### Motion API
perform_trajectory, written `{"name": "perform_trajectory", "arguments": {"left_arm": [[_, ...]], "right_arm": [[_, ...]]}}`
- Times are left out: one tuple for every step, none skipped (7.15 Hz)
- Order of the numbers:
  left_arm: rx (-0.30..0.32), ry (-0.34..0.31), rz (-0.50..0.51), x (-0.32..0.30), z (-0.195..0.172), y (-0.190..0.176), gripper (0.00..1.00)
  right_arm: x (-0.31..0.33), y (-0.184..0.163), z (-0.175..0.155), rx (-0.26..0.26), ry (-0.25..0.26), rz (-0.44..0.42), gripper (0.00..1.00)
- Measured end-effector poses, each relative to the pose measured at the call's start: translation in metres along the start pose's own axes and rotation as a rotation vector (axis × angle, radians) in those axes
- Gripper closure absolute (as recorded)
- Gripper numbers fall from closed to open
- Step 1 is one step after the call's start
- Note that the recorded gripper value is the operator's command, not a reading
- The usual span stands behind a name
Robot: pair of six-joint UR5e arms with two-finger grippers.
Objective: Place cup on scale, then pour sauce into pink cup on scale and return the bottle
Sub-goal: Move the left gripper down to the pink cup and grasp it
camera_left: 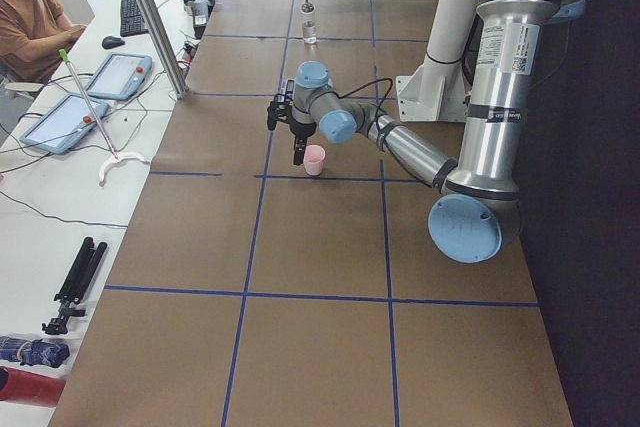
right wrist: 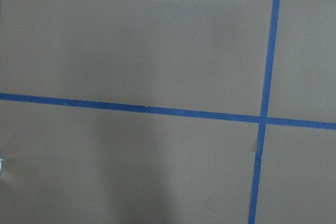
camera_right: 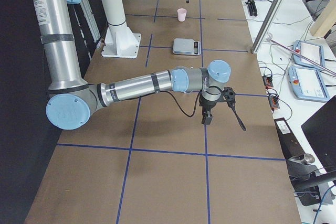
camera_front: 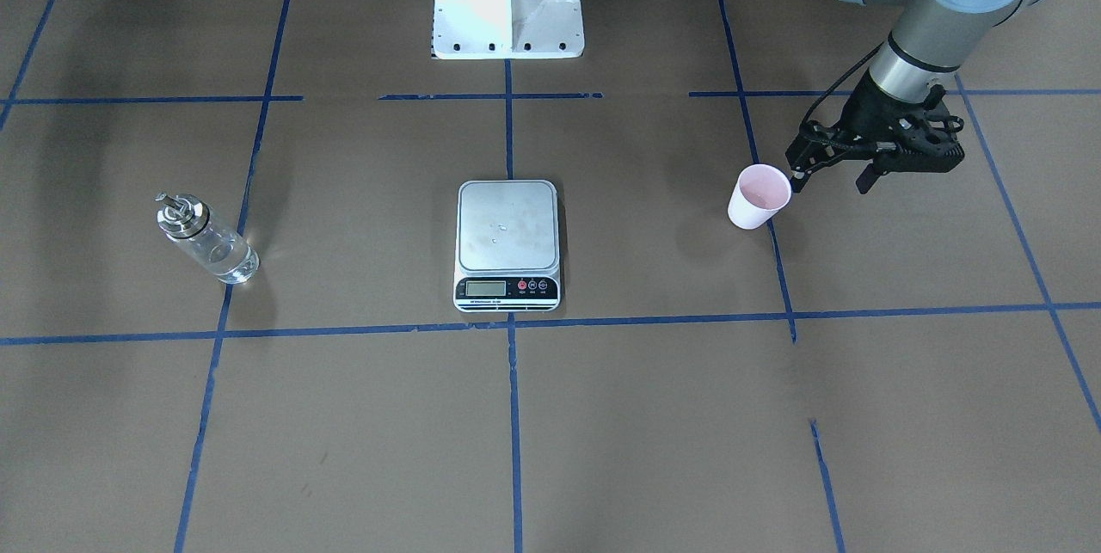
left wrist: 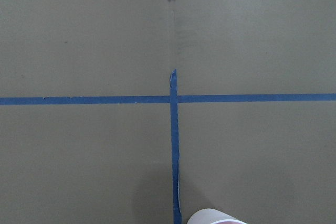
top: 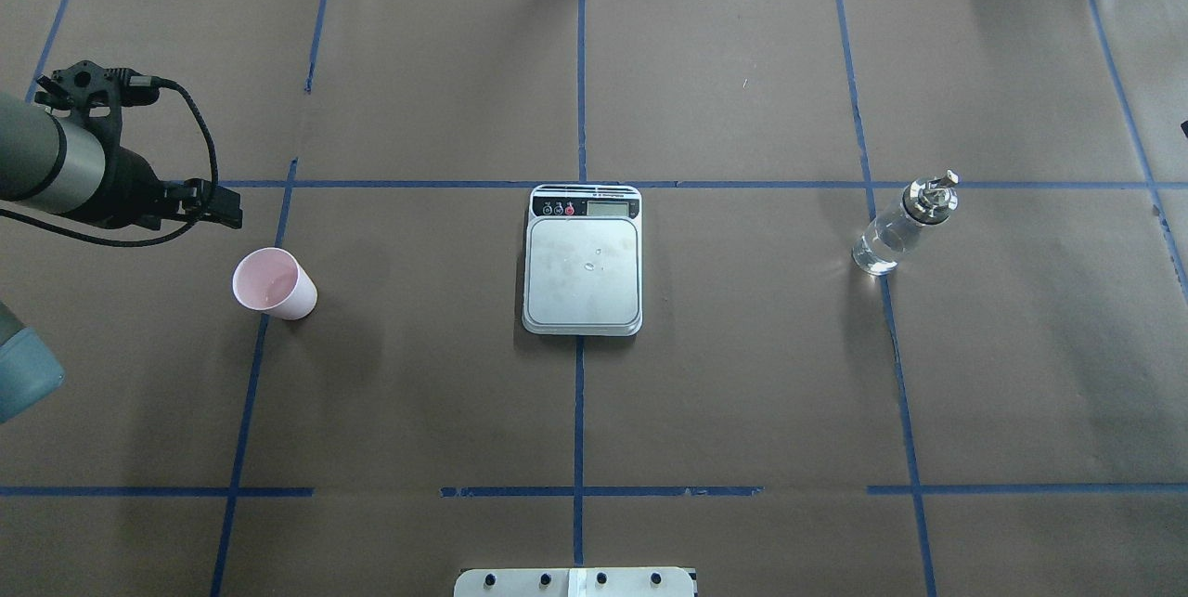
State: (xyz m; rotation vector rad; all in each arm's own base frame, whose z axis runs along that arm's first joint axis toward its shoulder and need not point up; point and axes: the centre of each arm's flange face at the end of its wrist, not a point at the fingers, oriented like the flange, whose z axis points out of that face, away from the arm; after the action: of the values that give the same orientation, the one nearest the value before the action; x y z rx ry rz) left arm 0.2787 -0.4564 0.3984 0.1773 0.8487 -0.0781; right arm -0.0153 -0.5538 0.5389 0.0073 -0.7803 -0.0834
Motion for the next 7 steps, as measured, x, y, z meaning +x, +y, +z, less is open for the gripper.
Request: {"name": "perform_trajectory", "arguments": {"left_arm": [[-0.016, -0.012, -0.002, -0.001, 0.01, 0.003, 0.0], [-0.033, -0.018, 0.003, 0.0, 0.02, 0.007, 0.0], [-0.049, -0.018, 0.012, 0.005, 0.027, 0.013, 0.0], [-0.063, -0.016, 0.021, 0.009, 0.032, 0.019, 0.0], [-0.073, -0.015, 0.025, 0.012, 0.036, 0.022, 0.0], [-0.081, -0.018, 0.026, 0.013, 0.04, 0.024, 0.0], [-0.09, -0.025, 0.025, 0.012, 0.046, 0.025, 0.0]], "right_arm": [[0.0, 0.0, 0.0, 0.001, 0.0, 0.001, 0.0], [0.0, 0.0, -0.001, 0.001, 0.0, 0.001, 0.0], [0.0, 0.0, -0.001, 0.001, 0.0, 0.001, 0.0], [0.0, 0.0, -0.001, 0.002, 0.0, 0.001, 0.0], [0.001, 0.0, -0.001, 0.002, 0.0, 0.001, 0.0], [0.001, 0.0, -0.002, 0.003, 0.0, 0.002, 0.0], [0.001, 0.0, -0.002, 0.004, 0.0, 0.002, 0.0]]}}
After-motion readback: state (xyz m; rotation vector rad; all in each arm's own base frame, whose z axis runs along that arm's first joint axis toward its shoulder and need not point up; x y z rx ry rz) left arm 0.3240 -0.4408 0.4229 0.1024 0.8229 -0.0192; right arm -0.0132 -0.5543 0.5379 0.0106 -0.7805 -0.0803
